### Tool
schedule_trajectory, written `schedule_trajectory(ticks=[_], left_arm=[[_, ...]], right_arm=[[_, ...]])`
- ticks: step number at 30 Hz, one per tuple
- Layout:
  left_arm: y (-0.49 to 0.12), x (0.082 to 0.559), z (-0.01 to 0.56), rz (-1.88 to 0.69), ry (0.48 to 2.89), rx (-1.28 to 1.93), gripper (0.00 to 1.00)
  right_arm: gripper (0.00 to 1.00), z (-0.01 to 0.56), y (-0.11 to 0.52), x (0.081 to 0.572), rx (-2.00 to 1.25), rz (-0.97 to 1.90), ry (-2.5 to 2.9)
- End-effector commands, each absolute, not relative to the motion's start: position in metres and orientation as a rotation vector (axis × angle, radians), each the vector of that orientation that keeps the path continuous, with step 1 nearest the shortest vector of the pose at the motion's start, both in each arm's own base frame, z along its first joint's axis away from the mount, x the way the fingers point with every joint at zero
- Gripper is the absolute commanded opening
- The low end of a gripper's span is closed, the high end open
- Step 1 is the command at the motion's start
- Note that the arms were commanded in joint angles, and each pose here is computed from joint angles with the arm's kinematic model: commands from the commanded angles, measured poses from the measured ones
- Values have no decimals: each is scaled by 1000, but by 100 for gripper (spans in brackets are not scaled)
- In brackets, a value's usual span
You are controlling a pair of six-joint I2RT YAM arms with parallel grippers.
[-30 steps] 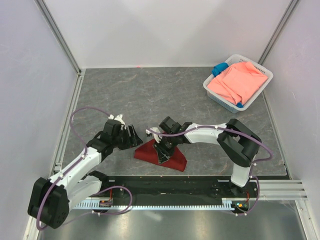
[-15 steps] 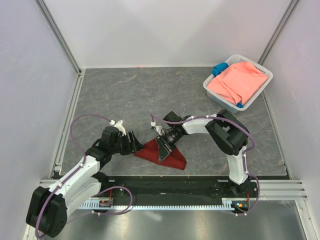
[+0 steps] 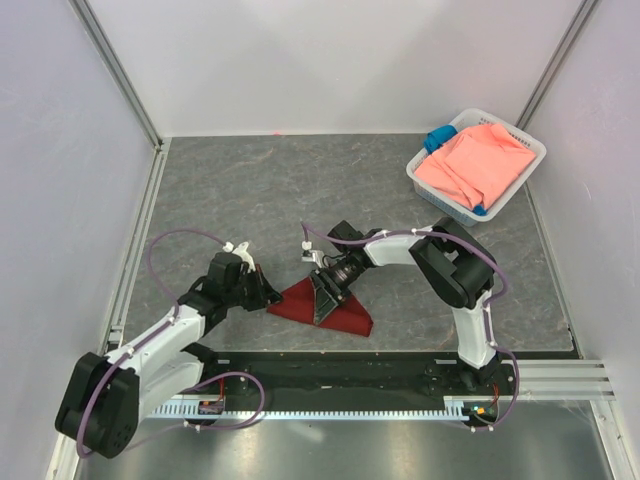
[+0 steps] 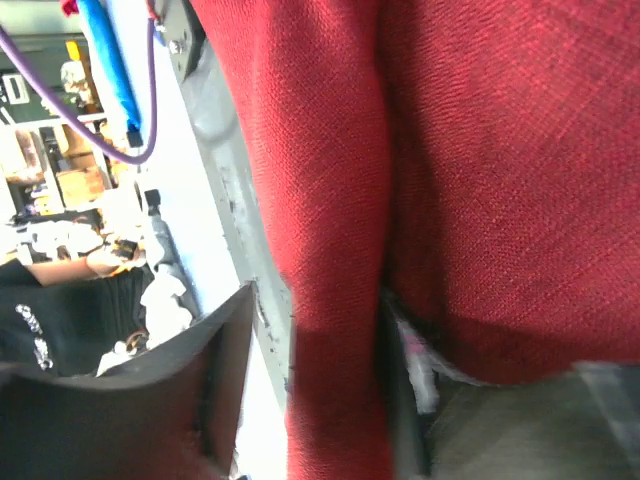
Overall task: Fold the napkin, place the utensils inside, and roll it up
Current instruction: Roll the napkin with the utensil
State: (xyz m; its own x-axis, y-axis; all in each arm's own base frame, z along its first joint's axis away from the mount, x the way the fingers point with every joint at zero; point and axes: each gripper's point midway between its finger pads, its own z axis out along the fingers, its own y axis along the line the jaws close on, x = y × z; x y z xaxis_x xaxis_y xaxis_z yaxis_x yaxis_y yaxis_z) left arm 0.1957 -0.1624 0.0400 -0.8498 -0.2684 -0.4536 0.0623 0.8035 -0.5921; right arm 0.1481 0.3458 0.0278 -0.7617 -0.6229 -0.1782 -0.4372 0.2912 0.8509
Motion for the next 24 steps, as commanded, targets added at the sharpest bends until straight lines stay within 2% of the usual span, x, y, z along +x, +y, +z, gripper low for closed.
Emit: schedule_trajectory(ticks=[1,2,8,16,20,24], left_arm=[[-159,200,36,-793,2474,-184,2],[-159,200,35,-789,2483,-185,2],[-161,199,29,-778,2546,-154,2],[-162,200,27,-758,2599,-154,2],[-162,203,28,-740,2622,-164,2],[-161,202,24,-720,2663,-163,2]], right_arm=[[66,31,346,172,1118,-1419,-2515],[70,40,346,174,1143,-1430,-2527],[80,64,336,192,1259,-1335,-2698],[86,103,326,211,1616,-1229,-2926],[88,96,324,200,1879,-933,-3034],[89,94,333,190,2077,-765,-3061]])
